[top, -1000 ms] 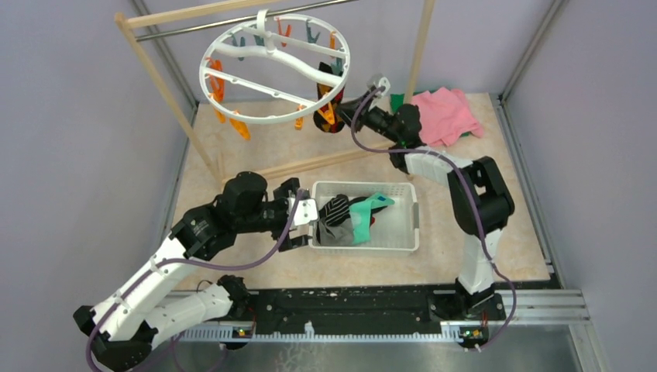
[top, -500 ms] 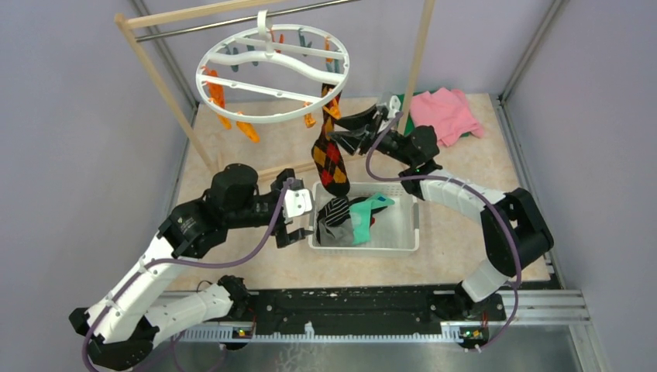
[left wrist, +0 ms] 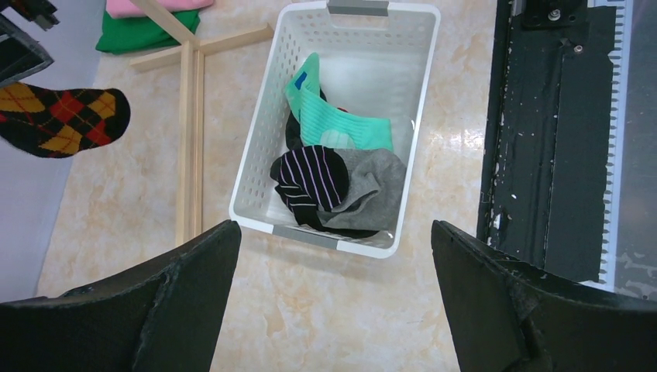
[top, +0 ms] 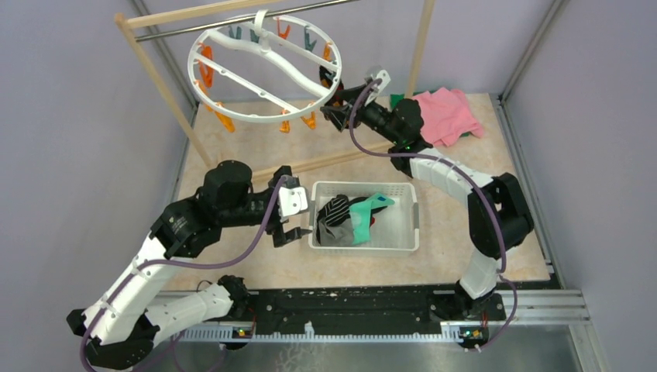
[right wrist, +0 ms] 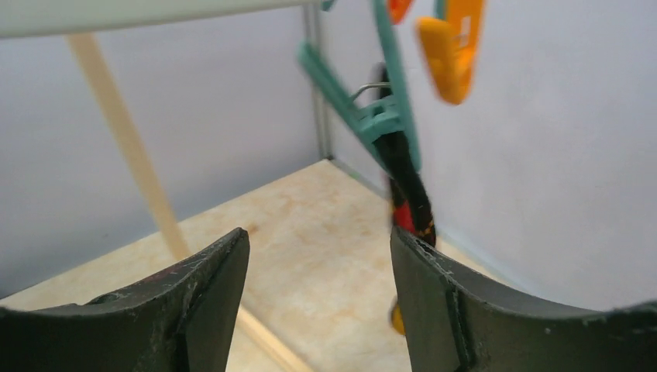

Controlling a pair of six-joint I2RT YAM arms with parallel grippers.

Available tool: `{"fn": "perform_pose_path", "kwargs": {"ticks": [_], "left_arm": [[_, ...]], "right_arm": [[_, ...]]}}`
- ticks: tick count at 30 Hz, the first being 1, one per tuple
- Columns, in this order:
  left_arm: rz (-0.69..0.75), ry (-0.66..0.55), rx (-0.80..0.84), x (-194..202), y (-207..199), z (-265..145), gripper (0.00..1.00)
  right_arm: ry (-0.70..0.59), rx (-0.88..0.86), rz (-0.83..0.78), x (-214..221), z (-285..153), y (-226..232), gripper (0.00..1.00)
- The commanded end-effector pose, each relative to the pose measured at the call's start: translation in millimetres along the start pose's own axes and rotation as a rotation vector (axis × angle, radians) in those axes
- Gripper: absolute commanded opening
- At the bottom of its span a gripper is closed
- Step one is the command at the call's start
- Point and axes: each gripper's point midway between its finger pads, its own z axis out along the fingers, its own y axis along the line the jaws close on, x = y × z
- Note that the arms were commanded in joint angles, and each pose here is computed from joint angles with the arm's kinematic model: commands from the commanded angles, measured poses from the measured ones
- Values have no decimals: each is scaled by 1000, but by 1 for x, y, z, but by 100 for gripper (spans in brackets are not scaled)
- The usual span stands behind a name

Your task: Remove the socks clipped to the hanger

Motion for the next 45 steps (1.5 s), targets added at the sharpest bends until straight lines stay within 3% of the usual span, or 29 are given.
{"fn": "perform_pose_path", "kwargs": {"ticks": [1,8,13,20,25,34,43,45], "left_arm": [[13,-42,-6,-15,1,-10,99],[14,-50,-7,-16,0,-12,99],[11,-54,0,-17,-2,-12,99],[-2,-53,20,-15,-5,-9,99],[-5,-50,15,-14,-4,-8,99],[-9,-38,3,-15,-1,-10,99],[-1,-33,-10,-20,2,-16,99],[4,-22,-17,-20,3,-20,99]], "right_arm": [[6,209,-123,-9,15,-53,67],[-5,273,-162,-5,12,-67,67],[-9,291,-150,0,-17,-56,66],[20,296,-142,7,-49,-61,74],[-7,152,-136,-7,-23,-71,88],[-76,-270,11,2,30,-34,86],[-65,-121,-74,39,85,-64,85],[-93,-82,-65,44,95,-75,80]]}}
